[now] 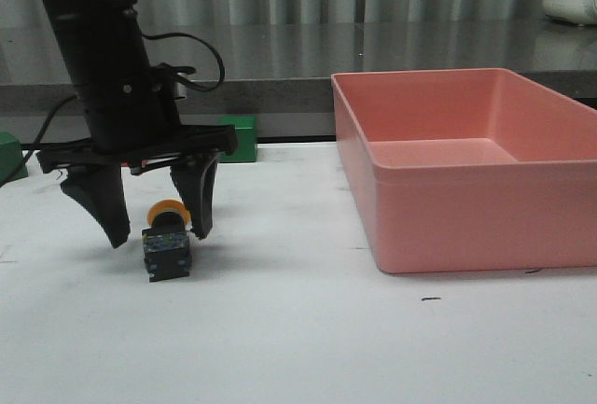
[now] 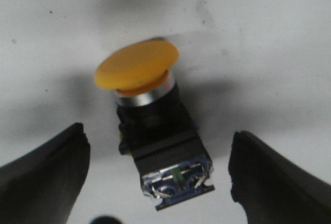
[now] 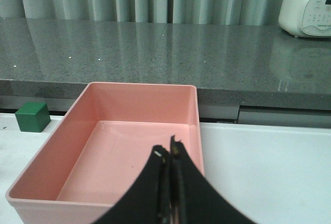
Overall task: Place and stand button with both arms
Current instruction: 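Lower the open left gripper around the lying button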
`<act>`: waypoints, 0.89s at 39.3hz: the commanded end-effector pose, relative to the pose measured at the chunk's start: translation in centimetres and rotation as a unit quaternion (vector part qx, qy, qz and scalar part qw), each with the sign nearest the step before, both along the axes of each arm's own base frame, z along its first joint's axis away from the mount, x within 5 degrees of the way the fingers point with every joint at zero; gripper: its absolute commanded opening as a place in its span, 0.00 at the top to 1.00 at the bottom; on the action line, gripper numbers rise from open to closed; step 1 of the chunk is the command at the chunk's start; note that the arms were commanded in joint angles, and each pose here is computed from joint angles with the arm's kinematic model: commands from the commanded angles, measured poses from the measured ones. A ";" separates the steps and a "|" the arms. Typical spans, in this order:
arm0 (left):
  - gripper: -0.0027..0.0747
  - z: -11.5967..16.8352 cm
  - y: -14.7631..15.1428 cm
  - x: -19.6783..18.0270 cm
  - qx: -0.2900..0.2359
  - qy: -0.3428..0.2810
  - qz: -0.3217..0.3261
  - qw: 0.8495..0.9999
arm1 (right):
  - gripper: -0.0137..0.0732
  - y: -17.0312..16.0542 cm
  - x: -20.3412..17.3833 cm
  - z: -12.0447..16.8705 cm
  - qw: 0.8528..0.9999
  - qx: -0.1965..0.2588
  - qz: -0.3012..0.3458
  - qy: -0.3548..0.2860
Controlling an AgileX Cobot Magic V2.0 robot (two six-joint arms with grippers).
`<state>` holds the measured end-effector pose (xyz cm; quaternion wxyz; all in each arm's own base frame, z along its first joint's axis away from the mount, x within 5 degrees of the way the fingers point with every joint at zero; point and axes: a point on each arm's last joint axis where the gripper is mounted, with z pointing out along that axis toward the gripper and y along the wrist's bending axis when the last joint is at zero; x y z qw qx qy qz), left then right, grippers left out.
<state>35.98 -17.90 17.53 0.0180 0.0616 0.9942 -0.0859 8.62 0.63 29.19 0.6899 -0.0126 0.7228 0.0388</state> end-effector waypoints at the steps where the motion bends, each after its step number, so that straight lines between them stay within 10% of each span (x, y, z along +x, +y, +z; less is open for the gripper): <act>1: 0.29 2.5 -0.4 0.4 -0.026 -0.042 0.011 0.999 | 0.91 0.1 0.0 1.6 0.999 -0.008 0.003 -0.054; 35: 0.45 0.9 -0.6 0.9 -0.019 -0.036 0.007 0.999 | 0.91 0.1 0.0 1.6 0.999 -0.008 0.003 -0.053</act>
